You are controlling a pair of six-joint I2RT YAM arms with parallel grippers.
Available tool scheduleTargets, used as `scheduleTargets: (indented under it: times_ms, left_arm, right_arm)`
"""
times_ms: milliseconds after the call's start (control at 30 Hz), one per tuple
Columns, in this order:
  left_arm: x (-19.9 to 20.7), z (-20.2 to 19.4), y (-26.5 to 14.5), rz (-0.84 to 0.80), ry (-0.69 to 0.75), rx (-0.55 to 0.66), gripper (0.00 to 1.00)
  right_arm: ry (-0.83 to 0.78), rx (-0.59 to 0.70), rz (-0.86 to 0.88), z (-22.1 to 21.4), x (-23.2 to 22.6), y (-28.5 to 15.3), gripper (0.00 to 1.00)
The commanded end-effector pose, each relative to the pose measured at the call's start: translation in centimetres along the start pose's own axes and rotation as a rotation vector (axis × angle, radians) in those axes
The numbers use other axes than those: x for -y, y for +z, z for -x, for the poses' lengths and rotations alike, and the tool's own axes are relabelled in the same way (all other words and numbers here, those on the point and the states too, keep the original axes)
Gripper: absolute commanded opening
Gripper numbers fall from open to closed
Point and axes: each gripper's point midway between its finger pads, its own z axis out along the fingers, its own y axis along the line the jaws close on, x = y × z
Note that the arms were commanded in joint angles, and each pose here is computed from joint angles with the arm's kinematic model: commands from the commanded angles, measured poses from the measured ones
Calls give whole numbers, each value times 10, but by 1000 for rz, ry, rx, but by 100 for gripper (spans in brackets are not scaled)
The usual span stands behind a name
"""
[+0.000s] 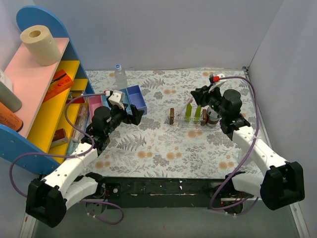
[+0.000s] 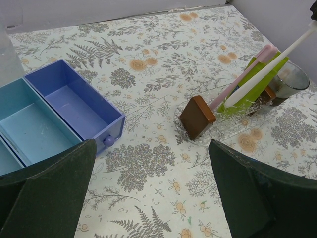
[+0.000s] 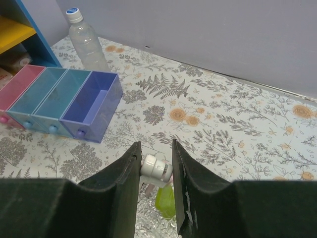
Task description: Prepare toiletry sets of a toothbrush and toothpaste on the tray
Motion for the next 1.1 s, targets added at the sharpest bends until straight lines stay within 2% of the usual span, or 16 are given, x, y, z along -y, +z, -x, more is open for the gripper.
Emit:
scheduleTargets:
  times_ms: [0,1067]
  left_arm:
    - [1,7,0,2,19,16,98]
    - [3,5,1,-8,29,12,98]
  right_arm:
    - [-38,60,4,11,-2,4,1]
    - [-104,0,-52,-13,-8,19,1]
